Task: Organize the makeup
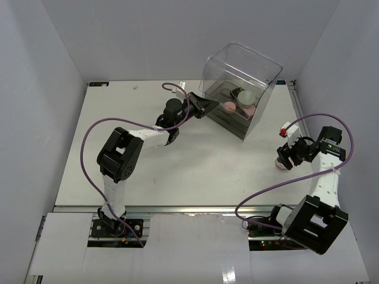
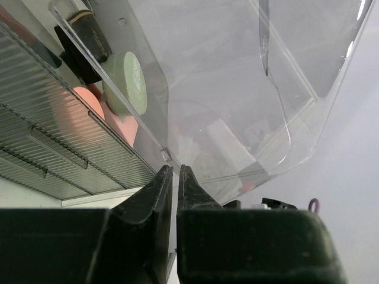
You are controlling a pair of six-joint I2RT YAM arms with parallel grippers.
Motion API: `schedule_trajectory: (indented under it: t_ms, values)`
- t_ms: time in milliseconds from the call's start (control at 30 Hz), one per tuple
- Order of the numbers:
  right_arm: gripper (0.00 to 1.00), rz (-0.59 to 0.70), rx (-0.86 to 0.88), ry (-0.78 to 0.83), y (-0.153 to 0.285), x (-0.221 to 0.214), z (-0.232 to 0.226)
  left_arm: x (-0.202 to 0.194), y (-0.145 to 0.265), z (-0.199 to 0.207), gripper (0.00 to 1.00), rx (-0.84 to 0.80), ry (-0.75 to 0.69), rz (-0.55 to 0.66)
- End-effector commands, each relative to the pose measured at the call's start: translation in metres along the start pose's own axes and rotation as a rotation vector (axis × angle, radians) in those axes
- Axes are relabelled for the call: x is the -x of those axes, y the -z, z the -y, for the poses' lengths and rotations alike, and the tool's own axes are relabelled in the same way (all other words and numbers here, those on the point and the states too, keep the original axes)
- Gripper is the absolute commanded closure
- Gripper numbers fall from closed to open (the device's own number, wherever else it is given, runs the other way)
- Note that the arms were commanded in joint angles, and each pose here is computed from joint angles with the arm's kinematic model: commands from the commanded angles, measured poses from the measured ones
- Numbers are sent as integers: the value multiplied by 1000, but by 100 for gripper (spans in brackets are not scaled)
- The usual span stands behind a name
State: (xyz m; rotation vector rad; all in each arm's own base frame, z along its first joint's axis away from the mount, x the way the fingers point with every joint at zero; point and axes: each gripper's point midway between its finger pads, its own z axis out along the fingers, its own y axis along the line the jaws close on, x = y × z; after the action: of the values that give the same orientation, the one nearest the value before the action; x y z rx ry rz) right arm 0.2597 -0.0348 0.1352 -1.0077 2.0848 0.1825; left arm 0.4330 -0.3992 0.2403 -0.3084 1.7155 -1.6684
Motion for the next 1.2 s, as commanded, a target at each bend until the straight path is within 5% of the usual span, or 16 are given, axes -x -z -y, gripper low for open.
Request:
schedule_trajectory:
  t_ms: [0,400,667,1167]
  values:
    - [29,-84,-64,-30,-3,-23,7,21,12,105,94,-226,-94,34]
    - [28,-196,-158,-250,-15,-58,22,34,22,136,93,-272,-115,62]
    - [10,-298,-65,-197,-28,-87,13,36,22,128,93,-251,-113,62]
    - [10,-369,-69,-137,-67,-98,29,38,22,125,93,-244,-112,64]
